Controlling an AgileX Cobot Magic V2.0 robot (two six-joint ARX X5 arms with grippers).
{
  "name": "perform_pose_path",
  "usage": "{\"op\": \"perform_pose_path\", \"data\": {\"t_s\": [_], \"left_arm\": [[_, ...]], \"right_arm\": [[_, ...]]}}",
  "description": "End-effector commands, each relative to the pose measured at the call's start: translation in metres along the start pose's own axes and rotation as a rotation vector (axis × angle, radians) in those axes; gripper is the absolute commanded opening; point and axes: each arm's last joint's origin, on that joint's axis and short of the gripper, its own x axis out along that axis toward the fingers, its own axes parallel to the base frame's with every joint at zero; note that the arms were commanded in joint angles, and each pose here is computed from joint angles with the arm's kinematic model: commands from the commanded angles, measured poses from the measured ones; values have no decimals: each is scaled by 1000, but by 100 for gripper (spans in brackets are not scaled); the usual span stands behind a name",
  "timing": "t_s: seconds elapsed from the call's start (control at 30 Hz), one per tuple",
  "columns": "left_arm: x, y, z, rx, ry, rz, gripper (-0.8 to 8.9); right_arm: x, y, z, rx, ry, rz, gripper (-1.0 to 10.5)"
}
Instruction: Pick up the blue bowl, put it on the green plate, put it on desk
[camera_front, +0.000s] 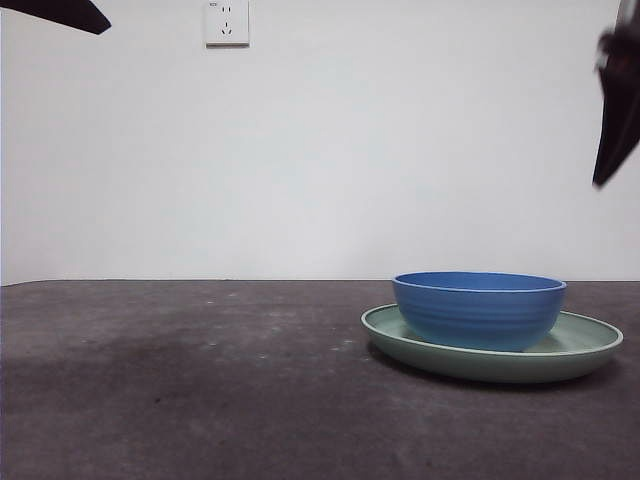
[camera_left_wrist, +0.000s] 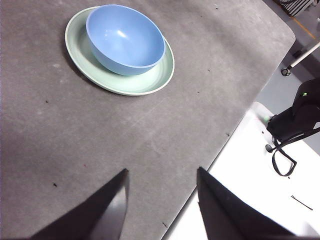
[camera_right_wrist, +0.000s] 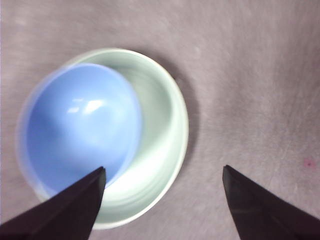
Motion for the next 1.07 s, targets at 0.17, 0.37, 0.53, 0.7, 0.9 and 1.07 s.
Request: {"op": "perform_pose_path", "data": {"t_s": [0.17,0.37,0.53,0.7,0.9,1.07], "left_arm": [[0,-1,3,23,-11,-10,218],[0,-1,3,23,-11,-10,218],[0,-1,3,23,-11,-10,218],[0,-1,3,23,-11,-10,218],[0,-1,3,22,-11,-10,218],[0,-1,3,22,-11,-10,218]], "right_arm": [[43,-12,12,29,61,-4,306],[71,-21,14,42,99,15,288],[90,-26,13,52,136,18,266],[103,-28,11,56,159,36,262],[113,-28,9,47,176,39,134],[113,-28,10,40,169,40,51]]}}
